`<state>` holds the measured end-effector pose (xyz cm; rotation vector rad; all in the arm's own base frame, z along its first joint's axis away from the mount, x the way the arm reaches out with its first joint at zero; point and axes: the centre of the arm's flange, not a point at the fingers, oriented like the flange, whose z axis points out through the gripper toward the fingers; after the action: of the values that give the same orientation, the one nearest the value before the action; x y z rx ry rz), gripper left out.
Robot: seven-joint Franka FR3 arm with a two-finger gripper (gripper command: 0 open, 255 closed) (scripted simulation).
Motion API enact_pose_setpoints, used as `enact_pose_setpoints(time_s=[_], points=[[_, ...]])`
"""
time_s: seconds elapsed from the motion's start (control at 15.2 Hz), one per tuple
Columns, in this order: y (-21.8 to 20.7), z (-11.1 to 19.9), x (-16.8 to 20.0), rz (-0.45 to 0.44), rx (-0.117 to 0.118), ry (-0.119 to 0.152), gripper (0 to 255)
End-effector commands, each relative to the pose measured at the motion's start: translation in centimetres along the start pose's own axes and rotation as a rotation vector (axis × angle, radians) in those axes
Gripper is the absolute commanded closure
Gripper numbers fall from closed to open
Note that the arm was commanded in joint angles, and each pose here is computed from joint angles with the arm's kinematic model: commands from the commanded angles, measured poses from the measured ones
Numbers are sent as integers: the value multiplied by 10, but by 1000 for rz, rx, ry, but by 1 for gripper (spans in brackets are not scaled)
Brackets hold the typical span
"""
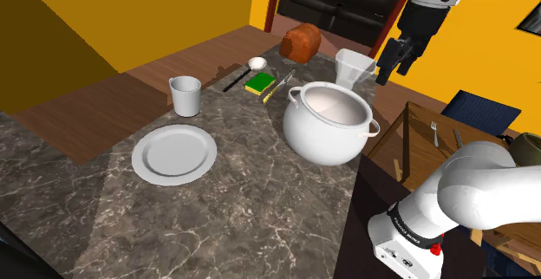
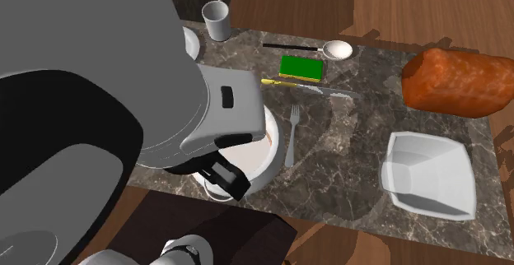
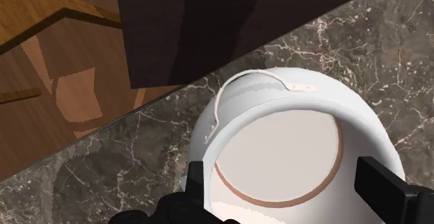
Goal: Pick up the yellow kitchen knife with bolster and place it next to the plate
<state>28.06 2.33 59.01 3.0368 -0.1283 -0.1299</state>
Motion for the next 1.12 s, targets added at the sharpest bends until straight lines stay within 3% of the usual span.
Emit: enact_pose_setpoints(time_s=[0.0,1.06], points=[[0,0,0,0,0,0,0],[-35,80,191,518,66,-36,0]])
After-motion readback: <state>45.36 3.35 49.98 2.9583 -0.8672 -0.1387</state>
